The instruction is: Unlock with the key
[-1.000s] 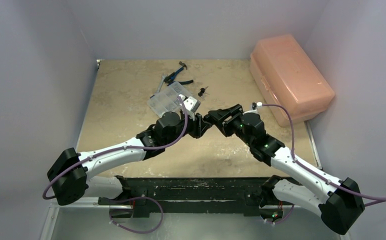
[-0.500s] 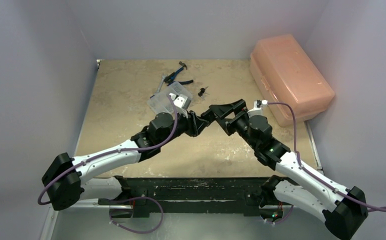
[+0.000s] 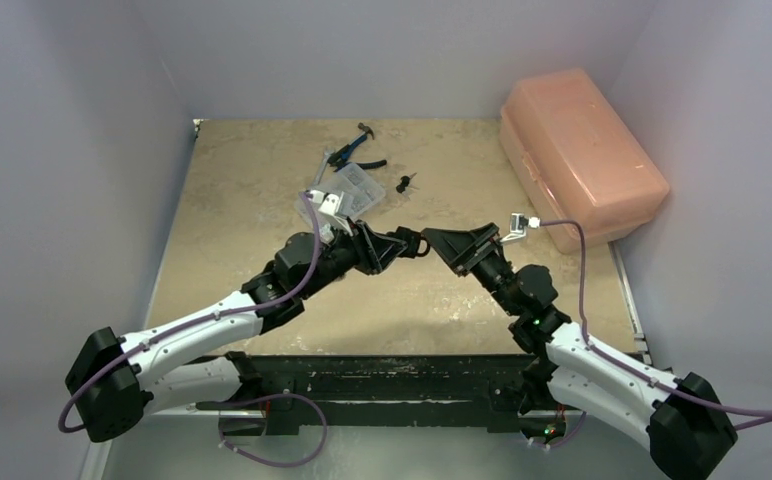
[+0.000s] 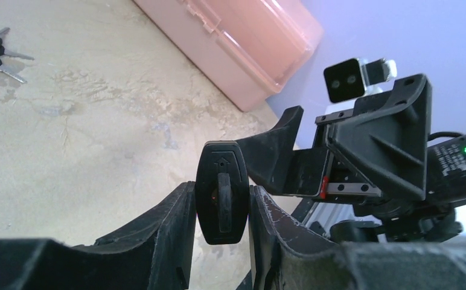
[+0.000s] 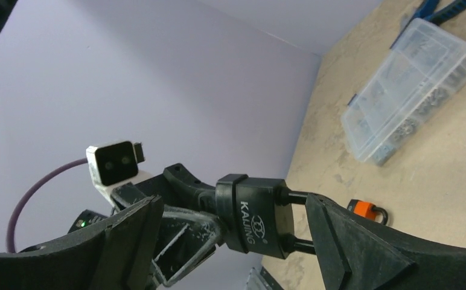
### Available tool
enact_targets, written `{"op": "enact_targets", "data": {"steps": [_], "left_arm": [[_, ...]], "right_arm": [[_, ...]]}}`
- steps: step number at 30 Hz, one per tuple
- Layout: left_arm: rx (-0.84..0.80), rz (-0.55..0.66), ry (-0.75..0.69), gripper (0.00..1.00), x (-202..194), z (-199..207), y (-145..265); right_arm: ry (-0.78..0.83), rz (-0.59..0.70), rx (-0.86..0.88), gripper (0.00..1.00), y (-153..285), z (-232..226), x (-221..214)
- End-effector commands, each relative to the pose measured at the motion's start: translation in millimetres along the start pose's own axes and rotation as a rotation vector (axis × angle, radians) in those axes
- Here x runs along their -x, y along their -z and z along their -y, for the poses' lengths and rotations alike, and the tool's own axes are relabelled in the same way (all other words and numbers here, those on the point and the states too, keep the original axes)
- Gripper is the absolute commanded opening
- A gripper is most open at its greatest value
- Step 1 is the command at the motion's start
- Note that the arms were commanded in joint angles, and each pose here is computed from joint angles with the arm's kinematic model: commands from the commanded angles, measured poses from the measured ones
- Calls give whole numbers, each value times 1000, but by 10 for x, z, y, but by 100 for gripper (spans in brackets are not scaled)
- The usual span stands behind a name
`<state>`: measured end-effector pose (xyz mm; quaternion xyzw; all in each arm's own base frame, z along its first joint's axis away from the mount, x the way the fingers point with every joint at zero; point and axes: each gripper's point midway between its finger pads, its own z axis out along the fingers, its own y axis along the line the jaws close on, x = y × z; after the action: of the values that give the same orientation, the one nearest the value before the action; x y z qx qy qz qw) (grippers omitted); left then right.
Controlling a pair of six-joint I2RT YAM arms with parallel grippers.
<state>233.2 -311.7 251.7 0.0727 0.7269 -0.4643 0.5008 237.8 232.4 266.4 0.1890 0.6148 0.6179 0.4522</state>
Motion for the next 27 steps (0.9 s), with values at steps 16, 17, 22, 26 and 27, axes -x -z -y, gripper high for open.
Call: {"op": "enact_targets", "data": {"steps": [16,17,22,26,27], "left_arm": [[-143,394,228,0,926,389,209],[-157,401,240,0,940,412,218],[-215,403,292,0,937,491,241],[-234,397,310,0,930,521,249],[-232,398,311,0,927,517,251]], "right_arm": [[-95,-124,227,93,33,-298,-230],[-102,-126,242,92,14,-321,-233],[-172,-158,330,79,-91,-490,-259],[-217,-166,411,67,-161,-638,-241],[-223,-174,426,65,-173,-667,-247]]}}
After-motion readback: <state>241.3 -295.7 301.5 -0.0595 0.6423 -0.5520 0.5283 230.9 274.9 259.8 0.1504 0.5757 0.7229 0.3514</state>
